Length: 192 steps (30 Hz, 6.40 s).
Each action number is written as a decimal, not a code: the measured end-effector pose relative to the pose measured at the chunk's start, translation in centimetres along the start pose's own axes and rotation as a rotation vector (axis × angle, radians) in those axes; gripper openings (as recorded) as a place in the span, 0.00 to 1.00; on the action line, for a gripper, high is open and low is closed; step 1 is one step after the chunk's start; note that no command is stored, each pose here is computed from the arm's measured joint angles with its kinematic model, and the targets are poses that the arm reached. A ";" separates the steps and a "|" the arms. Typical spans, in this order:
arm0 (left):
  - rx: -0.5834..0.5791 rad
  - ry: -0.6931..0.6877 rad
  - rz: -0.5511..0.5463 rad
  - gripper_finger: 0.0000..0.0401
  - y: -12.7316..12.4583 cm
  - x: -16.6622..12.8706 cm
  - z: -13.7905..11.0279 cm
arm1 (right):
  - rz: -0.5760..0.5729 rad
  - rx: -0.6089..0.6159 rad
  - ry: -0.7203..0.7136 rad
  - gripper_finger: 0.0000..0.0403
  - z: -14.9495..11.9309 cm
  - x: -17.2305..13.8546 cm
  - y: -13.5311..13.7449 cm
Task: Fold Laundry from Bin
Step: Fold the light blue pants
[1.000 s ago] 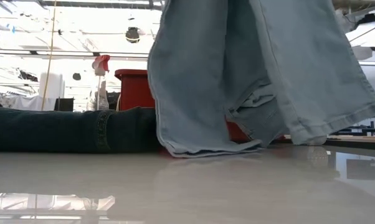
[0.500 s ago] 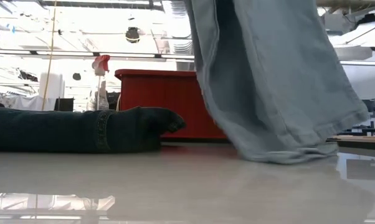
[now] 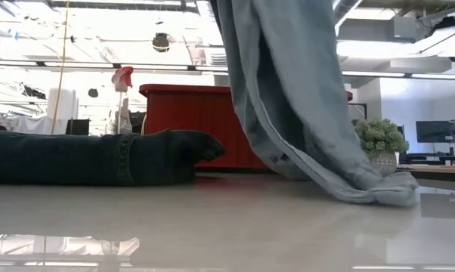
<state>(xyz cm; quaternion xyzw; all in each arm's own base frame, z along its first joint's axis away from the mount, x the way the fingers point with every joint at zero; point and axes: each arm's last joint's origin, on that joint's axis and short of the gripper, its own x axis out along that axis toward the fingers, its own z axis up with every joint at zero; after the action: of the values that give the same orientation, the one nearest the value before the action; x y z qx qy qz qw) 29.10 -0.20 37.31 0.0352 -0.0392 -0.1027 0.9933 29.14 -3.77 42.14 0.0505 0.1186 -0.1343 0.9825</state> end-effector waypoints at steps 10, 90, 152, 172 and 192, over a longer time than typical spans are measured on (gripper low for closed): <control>-0.037 0.029 0.068 0.56 0.5 -1.2 0.5 | 0.025 -0.170 0.112 0.05 -1.2 -0.2 0.6; -0.393 -0.219 0.062 0.00 -2.4 -9.1 7.2 | -0.229 -0.684 -0.608 0.48 -12.1 5.4 5.2; -0.424 0.048 0.078 0.32 -2.8 -10.5 5.1 | -0.430 -0.717 -0.622 0.13 -3.6 1.0 4.5; -0.437 0.240 0.174 0.32 -2.8 -10.8 3.2 | -0.562 -0.851 -0.381 0.61 -5.0 0.5 7.0; -0.547 0.577 0.413 0.32 -3.1 -12.0 -0.6 | -0.103 -0.404 0.389 0.63 -11.8 -3.1 8.0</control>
<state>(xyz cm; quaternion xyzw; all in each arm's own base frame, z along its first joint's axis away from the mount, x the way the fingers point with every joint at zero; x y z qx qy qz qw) 16.87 -0.67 35.64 -0.2101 0.2617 0.1052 0.9361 25.84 6.26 32.00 -0.1278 0.3318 -0.1455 0.9232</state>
